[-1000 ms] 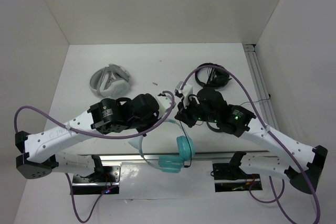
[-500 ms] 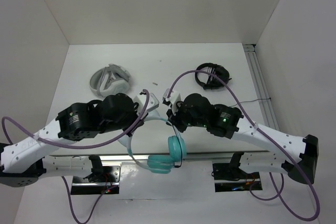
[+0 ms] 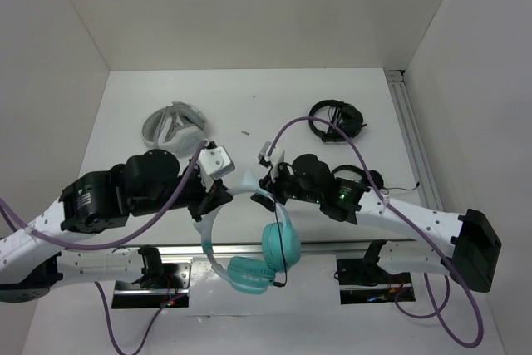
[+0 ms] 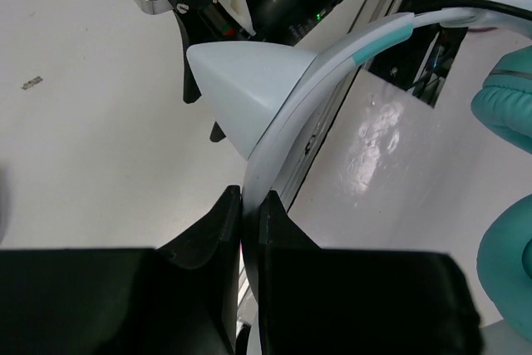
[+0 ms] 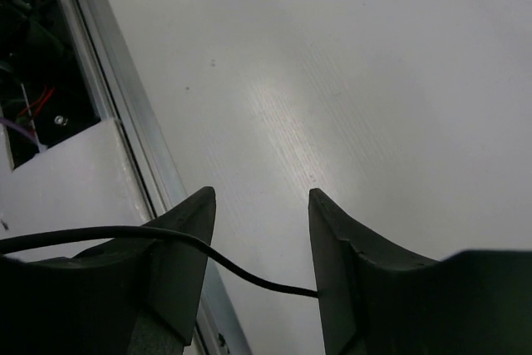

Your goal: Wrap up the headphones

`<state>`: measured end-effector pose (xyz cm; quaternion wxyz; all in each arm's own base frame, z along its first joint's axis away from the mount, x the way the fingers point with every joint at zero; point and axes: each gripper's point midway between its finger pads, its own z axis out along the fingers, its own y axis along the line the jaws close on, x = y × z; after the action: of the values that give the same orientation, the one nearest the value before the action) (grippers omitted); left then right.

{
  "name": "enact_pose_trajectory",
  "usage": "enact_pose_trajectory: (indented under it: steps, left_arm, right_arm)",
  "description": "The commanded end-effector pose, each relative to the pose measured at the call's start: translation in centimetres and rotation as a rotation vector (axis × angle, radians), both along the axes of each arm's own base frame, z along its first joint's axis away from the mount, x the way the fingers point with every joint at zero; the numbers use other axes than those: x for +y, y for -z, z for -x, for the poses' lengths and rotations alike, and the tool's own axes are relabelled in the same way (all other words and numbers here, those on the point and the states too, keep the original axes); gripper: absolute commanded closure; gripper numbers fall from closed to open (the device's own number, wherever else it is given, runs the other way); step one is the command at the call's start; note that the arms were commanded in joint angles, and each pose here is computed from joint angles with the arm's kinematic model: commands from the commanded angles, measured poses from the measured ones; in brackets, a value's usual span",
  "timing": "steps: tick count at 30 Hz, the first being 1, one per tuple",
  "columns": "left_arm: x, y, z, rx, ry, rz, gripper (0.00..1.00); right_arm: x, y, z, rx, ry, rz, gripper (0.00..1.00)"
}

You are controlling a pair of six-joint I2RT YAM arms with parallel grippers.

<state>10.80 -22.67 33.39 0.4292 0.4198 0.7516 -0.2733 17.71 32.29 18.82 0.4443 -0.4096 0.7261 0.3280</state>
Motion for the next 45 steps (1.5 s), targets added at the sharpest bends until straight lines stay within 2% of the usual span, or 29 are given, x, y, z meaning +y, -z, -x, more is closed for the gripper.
enact_pose_trajectory:
  steps: [1, 5, 9, 12, 13, 14, 16, 17, 18, 22, 28, 29, 36, 40, 45]
  left_arm:
    - [-1.4, -5.1, 0.6, -0.001, 0.001, 0.243, 1.0]
    - [-0.9, -7.7, -0.5, -0.018, -0.089, 0.34, 1.0]
    - [0.3, -10.0, -2.5, -0.038, -0.246, 0.446, 1.0]
    - [1.4, -11.4, -3.9, -0.036, -0.37, 0.528, 1.0]
    - [2.5, -11.8, -4.9, -0.05, -0.459, 0.549, 1.0]
    - [3.2, -12.3, -5.3, -0.042, -0.507, 0.588, 1.0]
    - [4.5, -12.4, -6.4, -0.037, -0.624, 0.624, 1.0]
    - [5.3, -12.6, -6.7, -0.051, -0.661, 0.634, 1.0]
    - [5.6, -12.9, -6.9, -0.038, -0.692, 0.665, 1.0]
    - [8.8, -13.2, -8.4, -0.081, -0.886, 0.693, 1.0]
    - [14.1, -11.9, -9.8, -0.167, -1.225, 0.644, 1.0]
    - [14.6, -11.0, -9.8, -0.185, -1.257, 0.6, 1.0]
    - [16.4, -6.9, -11.4, -0.196, -1.452, 0.532, 1.0]
    - [17.2, -4.8, -13.5, -0.212, -1.522, 0.37, 1.0]
    - [16.6, -1.6, -16.0, -0.156, -1.492, 0.227, 1.0]
  right_arm:
    - [1.2, -2.9, -2.6, -0.088, 0.025, -0.195, 0.42]
    - [0.6, -0.6, -4.6, -0.041, 0.055, -0.234, 0.42]
    - [0.8, 3.6, -5.3, 0.033, 0.078, -0.211, 0.48]
    - [0.7, 5.3, -6.1, 0.072, 0.122, -0.187, 0.62]
    - [0.8, 5.5, -6.2, 0.079, 0.124, -0.191, 0.67]
    - [0.9, 5.6, -6.4, 0.09, 0.14, -0.198, 0.79]
    - [0.5, 6.5, -6.1, 0.103, 0.154, -0.199, 0.9]
    - [0.6, 6.5, -5.5, 0.117, 0.149, -0.205, 0.9]
    - [0.6, 6.5, -5.7, 0.114, 0.174, -0.204, 0.98]
    - [-0.3, 6.2, -4.2, 0.108, 0.235, -0.227, 1.0]
    - [0.6, 4.4, 1.1, 0.121, 0.17, -0.254, 1.0]
    - [0.7, 4.3, 1.7, 0.122, 0.169, -0.234, 1.0]
    - [2.5, 0.8, 6.5, 0.09, 0.077, -0.248, 0.97]
    - [3.3, -0.8, 8.5, 0.042, 0.07, -0.218, 0.99]
    - [3.5, -3.0, 10.1, -0.001, 0.088, -0.215, 1.0]
